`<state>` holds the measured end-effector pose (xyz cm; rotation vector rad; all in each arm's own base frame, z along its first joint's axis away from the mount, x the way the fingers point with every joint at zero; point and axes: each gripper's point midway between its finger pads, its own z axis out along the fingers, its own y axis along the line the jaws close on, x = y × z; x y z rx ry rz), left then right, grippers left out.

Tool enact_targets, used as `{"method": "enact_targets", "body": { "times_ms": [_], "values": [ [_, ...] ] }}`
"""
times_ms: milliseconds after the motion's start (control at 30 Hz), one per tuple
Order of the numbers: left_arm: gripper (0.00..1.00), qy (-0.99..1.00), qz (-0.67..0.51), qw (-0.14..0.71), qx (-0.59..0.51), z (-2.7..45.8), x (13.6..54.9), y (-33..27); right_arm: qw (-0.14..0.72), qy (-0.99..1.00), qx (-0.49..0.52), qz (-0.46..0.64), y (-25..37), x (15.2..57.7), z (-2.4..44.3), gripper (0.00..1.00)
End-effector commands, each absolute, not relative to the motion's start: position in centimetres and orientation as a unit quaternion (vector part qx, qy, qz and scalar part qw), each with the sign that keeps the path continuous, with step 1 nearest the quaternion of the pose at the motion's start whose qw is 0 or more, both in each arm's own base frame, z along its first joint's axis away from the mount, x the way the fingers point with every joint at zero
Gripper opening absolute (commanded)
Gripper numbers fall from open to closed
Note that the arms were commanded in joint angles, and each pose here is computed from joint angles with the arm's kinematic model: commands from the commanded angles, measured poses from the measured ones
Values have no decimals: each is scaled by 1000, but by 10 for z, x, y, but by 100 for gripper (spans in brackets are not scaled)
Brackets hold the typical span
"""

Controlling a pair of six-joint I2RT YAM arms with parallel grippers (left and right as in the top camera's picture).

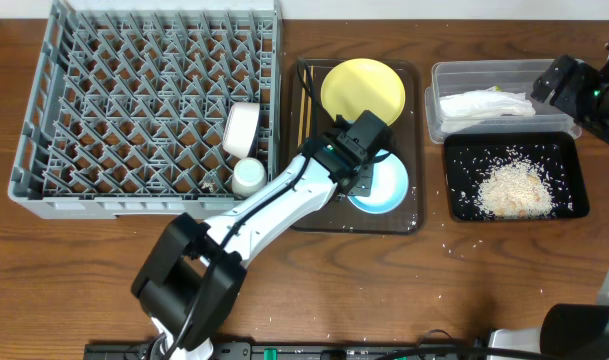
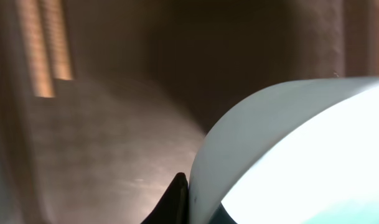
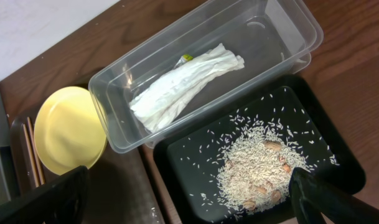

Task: Sort waste into correct bins and load items into the dishwasher
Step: 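Lift the light-blue bowl and place it in the rack, release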

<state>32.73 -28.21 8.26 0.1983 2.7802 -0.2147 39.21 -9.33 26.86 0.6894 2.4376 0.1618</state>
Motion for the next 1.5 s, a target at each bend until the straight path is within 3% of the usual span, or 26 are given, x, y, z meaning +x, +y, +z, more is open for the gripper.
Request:
{"method": "enact_targets", "body": {
  "times_ms": [0, 400, 833, 1100, 1467],
  "values": [
    [7, 963, 12, 261, 61, 113, 351, -247, 298, 914, 268, 60, -97, 391, 270, 99],
    [7, 828, 309, 467, 8, 217, 421, -144, 298, 914, 268, 60, -97, 391, 270, 99],
    [7, 735, 415, 535, -31, 317, 504, -43, 298, 914, 268, 60, -97, 391, 270, 99],
    [7, 723, 473, 502, -31, 282, 536, -1, 298, 914, 268, 60, -97, 391, 270, 99],
    [7, 732, 474, 488, -31, 226, 552, -10, 298, 914, 268, 60, -97, 391, 270, 99]
  ]
}}
